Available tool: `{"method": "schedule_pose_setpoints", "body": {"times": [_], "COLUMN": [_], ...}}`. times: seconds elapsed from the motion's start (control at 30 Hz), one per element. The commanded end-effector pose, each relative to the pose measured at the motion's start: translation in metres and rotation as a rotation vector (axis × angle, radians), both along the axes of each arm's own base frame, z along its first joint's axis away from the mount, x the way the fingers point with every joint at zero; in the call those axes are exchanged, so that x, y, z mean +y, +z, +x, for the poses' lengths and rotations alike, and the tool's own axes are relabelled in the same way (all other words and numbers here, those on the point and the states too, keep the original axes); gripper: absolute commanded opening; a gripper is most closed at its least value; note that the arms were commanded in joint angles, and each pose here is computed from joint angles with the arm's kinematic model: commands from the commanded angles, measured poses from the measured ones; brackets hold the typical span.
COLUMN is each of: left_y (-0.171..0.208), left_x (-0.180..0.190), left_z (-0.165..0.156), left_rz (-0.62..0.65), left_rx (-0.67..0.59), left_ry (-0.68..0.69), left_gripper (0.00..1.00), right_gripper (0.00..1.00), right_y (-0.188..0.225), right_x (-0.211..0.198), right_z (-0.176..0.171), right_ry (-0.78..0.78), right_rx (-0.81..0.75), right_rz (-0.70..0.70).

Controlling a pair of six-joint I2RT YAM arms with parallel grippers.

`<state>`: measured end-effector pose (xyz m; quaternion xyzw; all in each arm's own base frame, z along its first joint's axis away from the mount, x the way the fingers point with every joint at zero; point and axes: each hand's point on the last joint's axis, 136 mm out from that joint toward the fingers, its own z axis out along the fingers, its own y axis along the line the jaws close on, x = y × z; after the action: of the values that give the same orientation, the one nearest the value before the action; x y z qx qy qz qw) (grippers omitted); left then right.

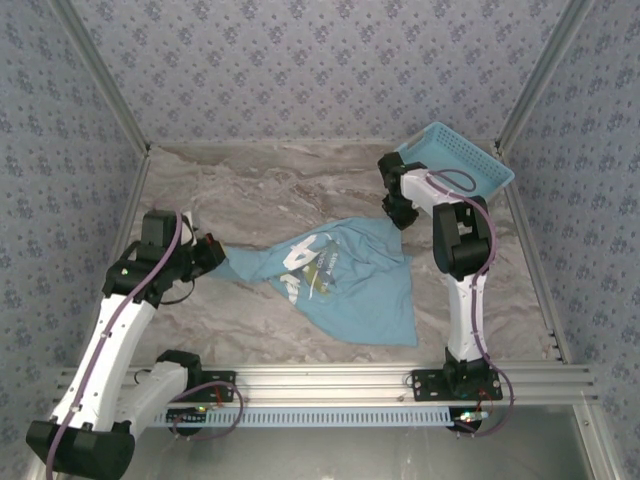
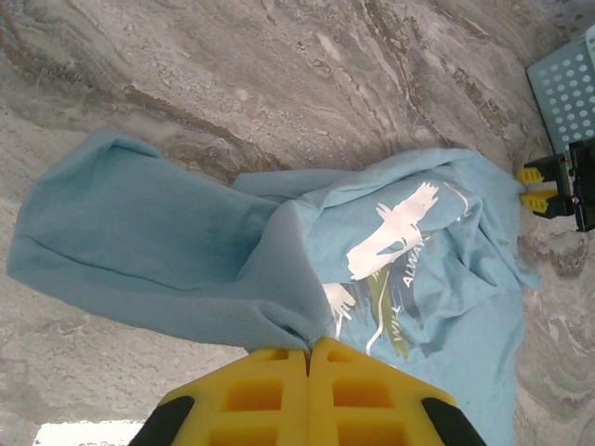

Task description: Fold and stack the t-shirts

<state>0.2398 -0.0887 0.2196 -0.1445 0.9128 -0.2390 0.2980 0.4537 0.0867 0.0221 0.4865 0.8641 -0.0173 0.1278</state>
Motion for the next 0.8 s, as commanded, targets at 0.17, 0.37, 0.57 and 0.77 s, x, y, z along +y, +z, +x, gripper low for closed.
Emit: {"method": "schedule_pose_setpoints", "body": {"times": [0.17, 0.37, 0.57, 0.77], "left_y": [0.005, 0.005, 0.016, 0.02], "left_x": [-0.001, -0.01, -0.027, -0.036], "left_z": [0.005, 0.02, 0.052, 0.077], "left_rz": [-0.01, -0.077, -0.171, -0.184], "left_rx": [-0.027, -0.028, -0.06, -0.064], "left_ry": [-0.005, 0.01, 0.002, -0.001], "left_gripper": [0.0, 0.0, 0.0, 0.0], "right_gripper": [0.0, 0.0, 0.0, 0.0], "right_y": [0.004, 0.032, 0.04, 0.042], "right_x": [-0.007, -0.039, -0.076, -0.101], "right_z": [0.015, 0.058, 0.081, 0.091], "right_ry": [0.025, 0.136, 0.163, 0.165], "right_rx": [-0.051, -0.167, -0.21, -0.22], "right_rz": [-0.036, -0.089, -0.1, -0.087]}}
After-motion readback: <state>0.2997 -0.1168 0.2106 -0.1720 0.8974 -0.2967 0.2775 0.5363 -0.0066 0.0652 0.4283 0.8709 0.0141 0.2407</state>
